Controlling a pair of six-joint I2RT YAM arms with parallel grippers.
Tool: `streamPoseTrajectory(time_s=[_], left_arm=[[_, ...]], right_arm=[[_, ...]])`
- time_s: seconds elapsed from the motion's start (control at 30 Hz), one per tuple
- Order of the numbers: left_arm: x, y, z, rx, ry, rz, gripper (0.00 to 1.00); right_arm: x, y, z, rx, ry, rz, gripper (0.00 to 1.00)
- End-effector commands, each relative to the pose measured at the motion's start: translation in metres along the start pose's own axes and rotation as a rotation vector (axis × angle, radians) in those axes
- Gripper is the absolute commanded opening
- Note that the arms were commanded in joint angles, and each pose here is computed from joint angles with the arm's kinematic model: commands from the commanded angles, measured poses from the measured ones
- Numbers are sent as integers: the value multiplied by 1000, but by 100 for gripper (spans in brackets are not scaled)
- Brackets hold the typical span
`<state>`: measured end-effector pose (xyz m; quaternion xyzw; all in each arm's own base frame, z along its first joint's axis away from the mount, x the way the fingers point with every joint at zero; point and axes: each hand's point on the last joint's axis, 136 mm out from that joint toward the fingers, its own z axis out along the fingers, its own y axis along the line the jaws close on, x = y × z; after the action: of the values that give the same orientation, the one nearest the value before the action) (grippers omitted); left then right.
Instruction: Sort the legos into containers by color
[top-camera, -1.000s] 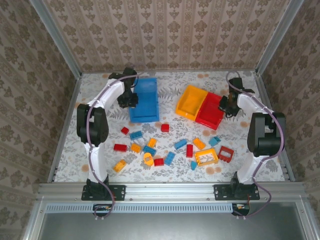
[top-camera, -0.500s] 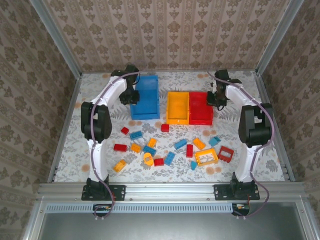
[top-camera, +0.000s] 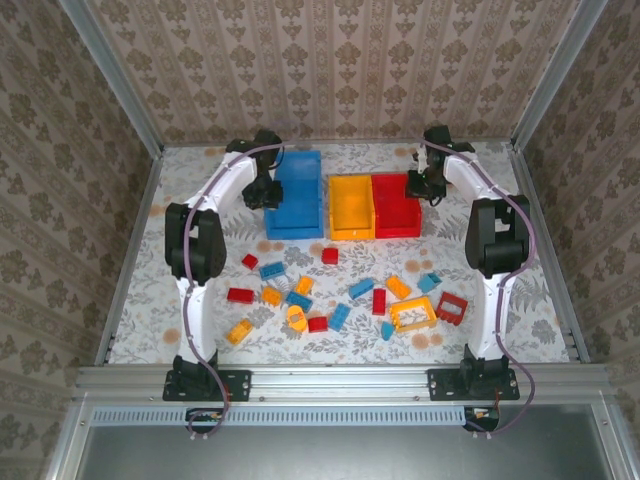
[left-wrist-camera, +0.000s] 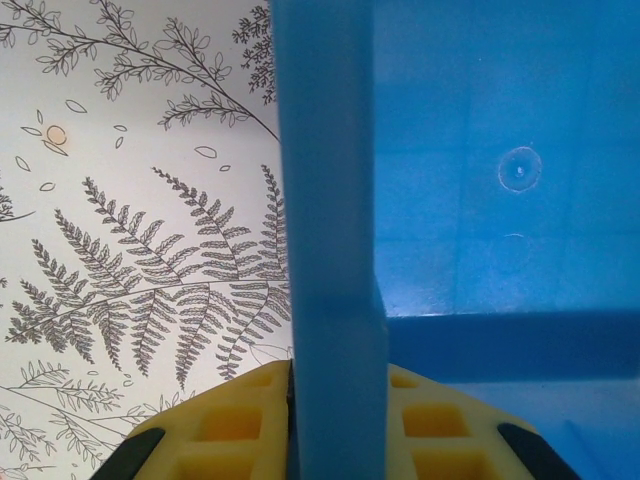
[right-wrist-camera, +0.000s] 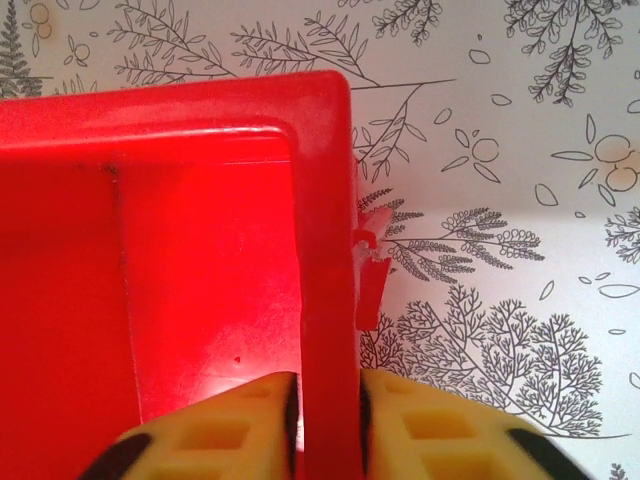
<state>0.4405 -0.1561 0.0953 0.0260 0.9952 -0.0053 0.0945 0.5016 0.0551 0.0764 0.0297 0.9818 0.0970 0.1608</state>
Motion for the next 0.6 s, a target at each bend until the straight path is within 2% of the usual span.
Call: streamPoseTrajectory(time_s=[0.0,0.13,0.23,0.4,0.57], left_arm=[[11,0,1,-7,50,-8,7],[9,-1,-5,0,33,-33,30],[5,-3,-16,19,2,-50,40],[-2,-7,-43,66,-66,-84,51],[-3,-9,-70,101,-119,-105,54]], right_arm=[[-1,4,-6,5,14,-4,32],[-7,6,-25,9,-25,20,44],[-11,5,-48,27,-73,48,47],[-12,5,-86,45,-160,105,49],[-3,6,-110,34,-209,163,50]])
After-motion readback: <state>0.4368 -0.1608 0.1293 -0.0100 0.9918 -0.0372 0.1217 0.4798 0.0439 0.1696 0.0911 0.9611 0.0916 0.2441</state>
